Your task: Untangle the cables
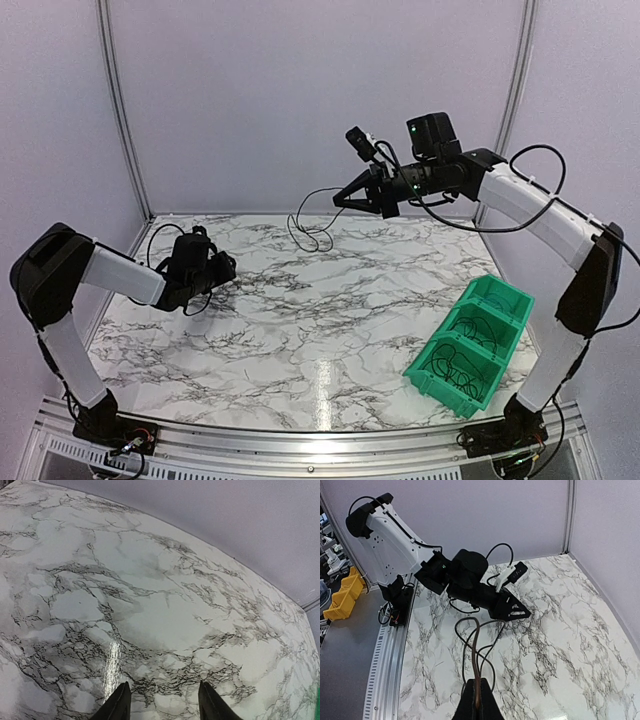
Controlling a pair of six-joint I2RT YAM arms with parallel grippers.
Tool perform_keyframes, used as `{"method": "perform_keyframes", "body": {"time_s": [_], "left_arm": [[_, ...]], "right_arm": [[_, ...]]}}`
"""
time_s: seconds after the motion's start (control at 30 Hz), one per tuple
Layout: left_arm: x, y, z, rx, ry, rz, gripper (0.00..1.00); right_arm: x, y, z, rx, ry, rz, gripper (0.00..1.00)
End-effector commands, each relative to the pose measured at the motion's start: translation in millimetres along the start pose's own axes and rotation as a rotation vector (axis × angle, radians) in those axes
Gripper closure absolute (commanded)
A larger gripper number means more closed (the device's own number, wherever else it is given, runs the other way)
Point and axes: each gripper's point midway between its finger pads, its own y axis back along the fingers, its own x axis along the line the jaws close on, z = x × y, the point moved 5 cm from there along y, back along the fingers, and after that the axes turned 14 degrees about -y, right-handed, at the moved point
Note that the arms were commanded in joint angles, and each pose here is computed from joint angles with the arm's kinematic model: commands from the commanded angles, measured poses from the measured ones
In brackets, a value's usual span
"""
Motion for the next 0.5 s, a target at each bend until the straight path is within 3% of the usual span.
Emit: {"method": "perform_keyframes", "body": {"time_s": [0.0, 0.13, 0.4, 0.47], "left_arm": [[-8.6, 20.4, 20.8, -0.039, -0.021, -0.061, 0.50], [-19.1, 34.5, 39.6, -0.012, -0.048, -0.089, 0.46], [-41.3, 64.5, 114.2, -0.031, -0.167, -0.074, 0.40], [-40.3, 71.0, 135.8, -0.065, -0.186, -0.035, 0.33]], "right_arm": [[-7.6, 14.8, -1.1, -0.002, 0.005, -0.043, 1.00], [-16.9, 23.2, -14.8, 0.041, -0.002, -0.094, 1.00], [-20.9, 47.1, -49.0, 0.157, -0.003, -0.220, 1.00], [-19.8, 54.2, -61.8, 0.208, 0.016, -0.259, 1.00]]}}
